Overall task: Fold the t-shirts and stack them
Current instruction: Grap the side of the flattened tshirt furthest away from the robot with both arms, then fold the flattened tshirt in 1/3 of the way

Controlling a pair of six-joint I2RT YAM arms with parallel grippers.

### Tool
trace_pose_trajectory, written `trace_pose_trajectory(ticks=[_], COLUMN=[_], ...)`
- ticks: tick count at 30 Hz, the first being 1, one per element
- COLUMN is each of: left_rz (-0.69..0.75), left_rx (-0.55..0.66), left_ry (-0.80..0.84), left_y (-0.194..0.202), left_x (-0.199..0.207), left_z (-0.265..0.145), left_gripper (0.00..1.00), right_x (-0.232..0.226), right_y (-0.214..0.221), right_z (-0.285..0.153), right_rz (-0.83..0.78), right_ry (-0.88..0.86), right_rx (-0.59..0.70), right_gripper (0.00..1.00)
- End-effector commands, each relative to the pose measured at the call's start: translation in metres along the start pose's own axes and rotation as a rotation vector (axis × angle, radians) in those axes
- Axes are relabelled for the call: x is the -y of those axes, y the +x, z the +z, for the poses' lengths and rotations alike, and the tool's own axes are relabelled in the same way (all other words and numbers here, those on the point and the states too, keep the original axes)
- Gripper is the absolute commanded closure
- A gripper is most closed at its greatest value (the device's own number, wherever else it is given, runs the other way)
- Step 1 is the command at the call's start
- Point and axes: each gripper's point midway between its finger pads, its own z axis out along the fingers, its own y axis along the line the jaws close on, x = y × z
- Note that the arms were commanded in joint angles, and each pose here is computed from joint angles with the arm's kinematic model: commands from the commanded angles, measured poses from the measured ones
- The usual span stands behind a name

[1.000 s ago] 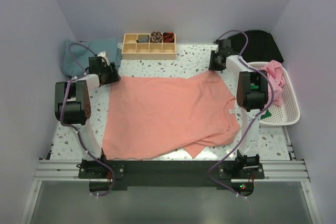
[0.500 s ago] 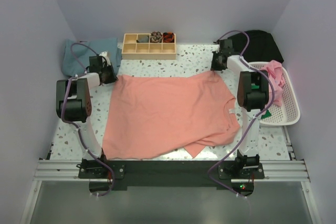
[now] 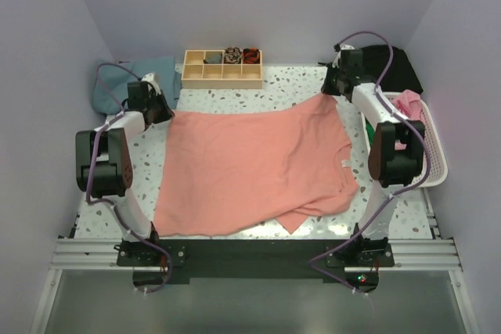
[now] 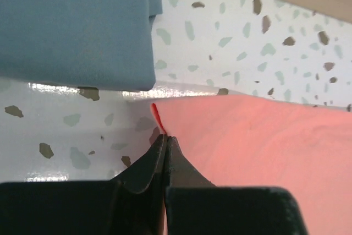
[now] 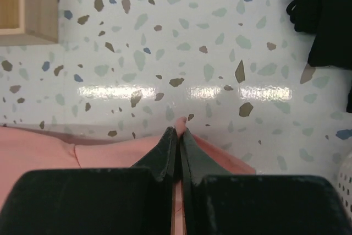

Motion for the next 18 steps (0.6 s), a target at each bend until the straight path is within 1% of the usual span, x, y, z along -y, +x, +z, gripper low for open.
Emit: trace_pose_trajectory(ticks=[1,3,8,10,11,12,14,16,17,18], left_rz=[-0.015,-0.016,-0.022,-0.025,-0.028,-0.029,-0.057,-0.073,-0.080,-0.079], left_rx=[0.181,0.186,0.161,0.215,0.217,0.240,0.213,0.224,0.223,0.254], left_ry=[0.055,0.057,0.078,0.129,0.165,0.183,0.190,0.189,0.176,0.165], left_y=[-0.045,-0.045,-0.037,-0.039,-0.031,-0.034,-0.021,-0.019,-0.011,-0.016], left_x=[0.023,0.024,0.028,0.037,0.043,0.049,0.050,0.053,0.051,0.052], left_z=[-0.039,-0.043,-0.043,-0.055,-0.058,-0.067,-0.072,-0.084,-0.086,-0.097], left_gripper=[1.00,1.00,1.00,1.00,1.00,1.00,1.00,1.00,1.00,1.00], right_x=[-0.005,-0.004,-0.004,-0.007,-0.010,-0.011,-0.017,-0.019,-0.026,-0.025], right_y=[-0.040,-0.035,-0.027,-0.024,-0.022,-0.016,-0.016,-0.005,-0.009,0.003], right_z=[-0.046,-0.054,-0.056,-0.062,-0.064,-0.065,-0.078,-0.087,-0.101,-0.104], right_rz=[-0.023,-0.016,-0.013,-0.006,0.000,0.004,0.020,0.037,0.033,0.036], right_ry=[-0.011,-0.006,-0.009,-0.025,-0.036,-0.048,-0.074,-0.088,-0.111,-0.110], right_rx=[0.137,0.137,0.116,0.111,0.112,0.108,0.114,0.093,0.117,0.099], right_gripper=[1.00,1.00,1.00,1.00,1.00,1.00,1.00,1.00,1.00,1.00])
